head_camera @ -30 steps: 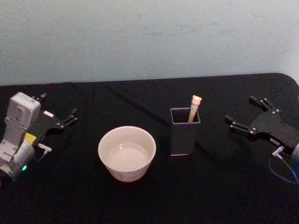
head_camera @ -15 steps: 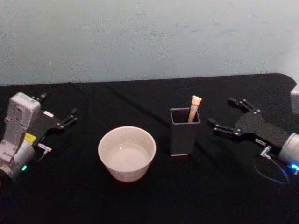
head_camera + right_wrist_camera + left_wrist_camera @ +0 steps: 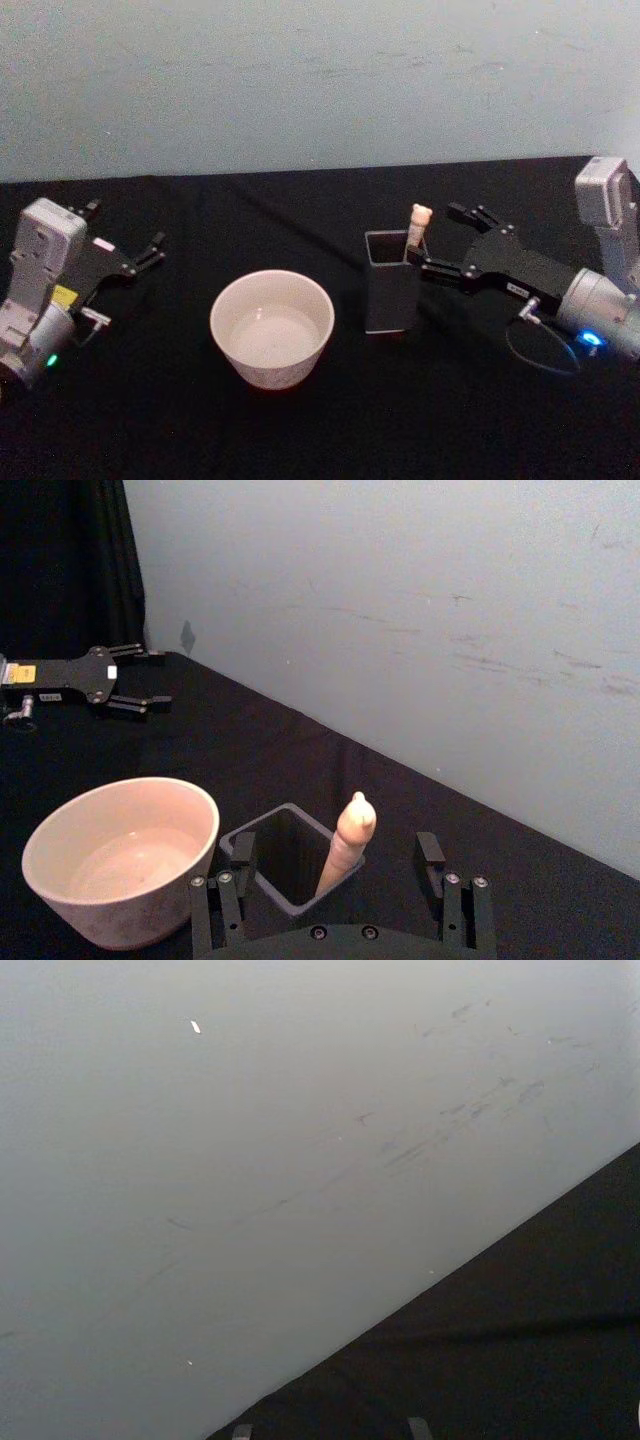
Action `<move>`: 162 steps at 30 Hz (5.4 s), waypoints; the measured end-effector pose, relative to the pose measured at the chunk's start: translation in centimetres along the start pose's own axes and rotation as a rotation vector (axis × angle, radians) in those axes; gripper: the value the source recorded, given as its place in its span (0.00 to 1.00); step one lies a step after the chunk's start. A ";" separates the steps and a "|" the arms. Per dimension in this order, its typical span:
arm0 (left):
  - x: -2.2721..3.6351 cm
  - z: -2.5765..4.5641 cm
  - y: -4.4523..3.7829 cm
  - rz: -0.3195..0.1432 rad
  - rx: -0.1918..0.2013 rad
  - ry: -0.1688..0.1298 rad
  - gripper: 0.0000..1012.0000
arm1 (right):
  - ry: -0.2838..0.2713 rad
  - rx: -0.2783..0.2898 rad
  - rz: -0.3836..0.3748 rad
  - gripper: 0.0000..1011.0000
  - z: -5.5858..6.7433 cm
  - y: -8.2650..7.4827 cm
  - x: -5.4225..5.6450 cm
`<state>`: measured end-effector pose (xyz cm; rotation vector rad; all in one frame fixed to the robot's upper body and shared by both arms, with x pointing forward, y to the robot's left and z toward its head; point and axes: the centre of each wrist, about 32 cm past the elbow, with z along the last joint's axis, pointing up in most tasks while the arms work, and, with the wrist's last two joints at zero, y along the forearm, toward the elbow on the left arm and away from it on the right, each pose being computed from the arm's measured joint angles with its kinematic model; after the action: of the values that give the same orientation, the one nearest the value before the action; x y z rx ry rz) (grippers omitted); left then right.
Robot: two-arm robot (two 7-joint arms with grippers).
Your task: Pick up the stirring spoon with one hand, stir inside the cup, then place it back in its original position.
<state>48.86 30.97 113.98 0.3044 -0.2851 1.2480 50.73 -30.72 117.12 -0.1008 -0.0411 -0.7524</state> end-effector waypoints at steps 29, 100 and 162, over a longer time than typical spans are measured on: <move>0.00 0.00 0.00 0.000 0.000 0.000 0.99 | 0.062 -0.011 0.002 0.99 0.3 2.1 0.8; 0.00 0.00 0.00 0.000 0.000 0.000 0.99 | 0.077 0.007 -0.003 0.21 0.9 1.7 1.0; 0.00 0.00 0.00 0.000 0.000 0.000 0.99 | 0.097 0.162 0.164 0.21 3.8 7.0 -6.3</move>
<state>48.86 30.97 113.98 0.3045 -0.2850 1.2480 50.89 -21.00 119.92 0.0861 -0.0019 -0.5865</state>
